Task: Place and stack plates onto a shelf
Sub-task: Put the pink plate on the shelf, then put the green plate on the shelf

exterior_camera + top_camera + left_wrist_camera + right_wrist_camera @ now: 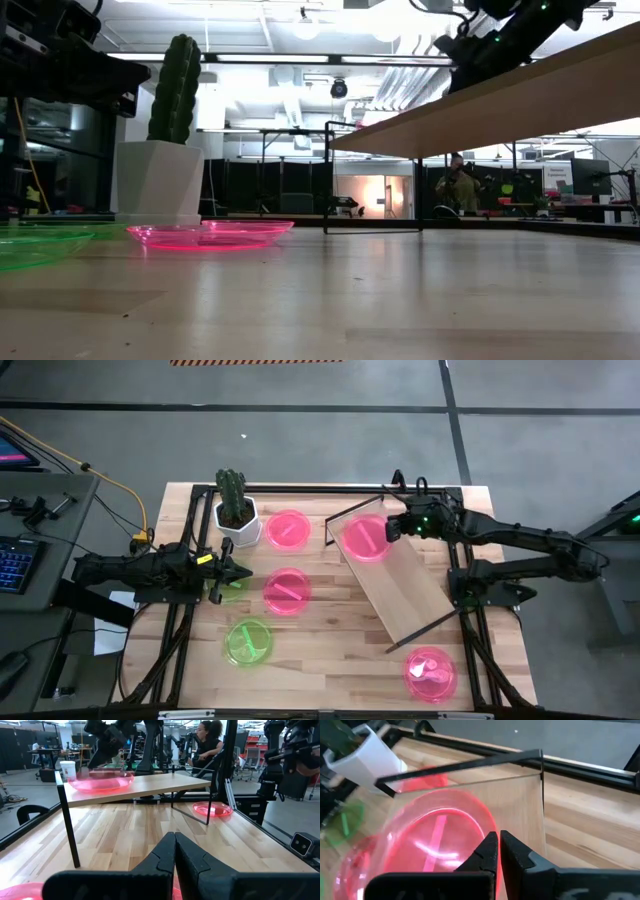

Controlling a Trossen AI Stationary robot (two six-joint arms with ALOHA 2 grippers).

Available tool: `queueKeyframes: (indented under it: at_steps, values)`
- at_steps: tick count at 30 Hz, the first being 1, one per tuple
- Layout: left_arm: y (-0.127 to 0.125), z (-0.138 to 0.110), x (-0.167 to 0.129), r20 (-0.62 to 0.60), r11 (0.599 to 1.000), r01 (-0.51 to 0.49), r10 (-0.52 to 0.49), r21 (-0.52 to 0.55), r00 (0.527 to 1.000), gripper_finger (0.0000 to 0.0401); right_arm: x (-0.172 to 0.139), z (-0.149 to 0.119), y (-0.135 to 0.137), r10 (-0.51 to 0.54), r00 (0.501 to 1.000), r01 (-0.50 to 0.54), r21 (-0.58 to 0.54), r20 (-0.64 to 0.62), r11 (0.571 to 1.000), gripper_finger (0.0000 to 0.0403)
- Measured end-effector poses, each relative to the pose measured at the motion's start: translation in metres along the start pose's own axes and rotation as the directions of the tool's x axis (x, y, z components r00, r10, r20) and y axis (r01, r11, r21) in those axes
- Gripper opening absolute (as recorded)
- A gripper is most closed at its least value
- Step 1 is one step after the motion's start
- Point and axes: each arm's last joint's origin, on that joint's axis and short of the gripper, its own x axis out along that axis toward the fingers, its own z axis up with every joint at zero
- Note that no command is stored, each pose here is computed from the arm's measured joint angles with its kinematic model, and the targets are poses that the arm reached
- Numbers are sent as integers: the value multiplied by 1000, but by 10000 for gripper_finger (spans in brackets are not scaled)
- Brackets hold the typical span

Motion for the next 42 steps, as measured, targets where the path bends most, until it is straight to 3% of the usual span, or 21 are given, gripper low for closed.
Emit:
queueKeyframes:
  at_steps: [6,11,15,18,20,23,27,35,42]
  values:
    - [0,0,0,-1,1000,0,0,0,1000,0,7,0,-2,-30,999,30,-7,-13,1000,0]
    - [0,0,0,-1,1000,0,0,0,1000,0,-2,8,-8,-61,996,62,-6,67,998,25]
    - [0,0,0,-1,1000,0,0,0,1000,0,-18,17,-9,-2,985,5,-16,170,1000,75]
    - [0,0,0,-1,1000,0,0,0,1000,0,-27,20,-3,123,976,-112,-72,182,991,117]
    - [0,0,0,0,1000,0,0,0,1000,0,-29,19,6,240,957,-215,-157,162,964,140]
    - [0,0,0,0,1000,0,0,0,1000,0,-30,14,22,409,901,-355,-295,146,887,166]
    - [0,0,0,-1,1000,0,0,0,1000,0,-34,3,41,536,832,-440,-419,143,795,184]
    - [0,0,0,-1,1000,0,0,0,1000,0,-45,-14,58,614,785,-505,-488,82,712,185]
    - [0,0,0,0,1000,0,0,0,1000,0,-49,-20,63,600,794,-478,-509,97,716,185]
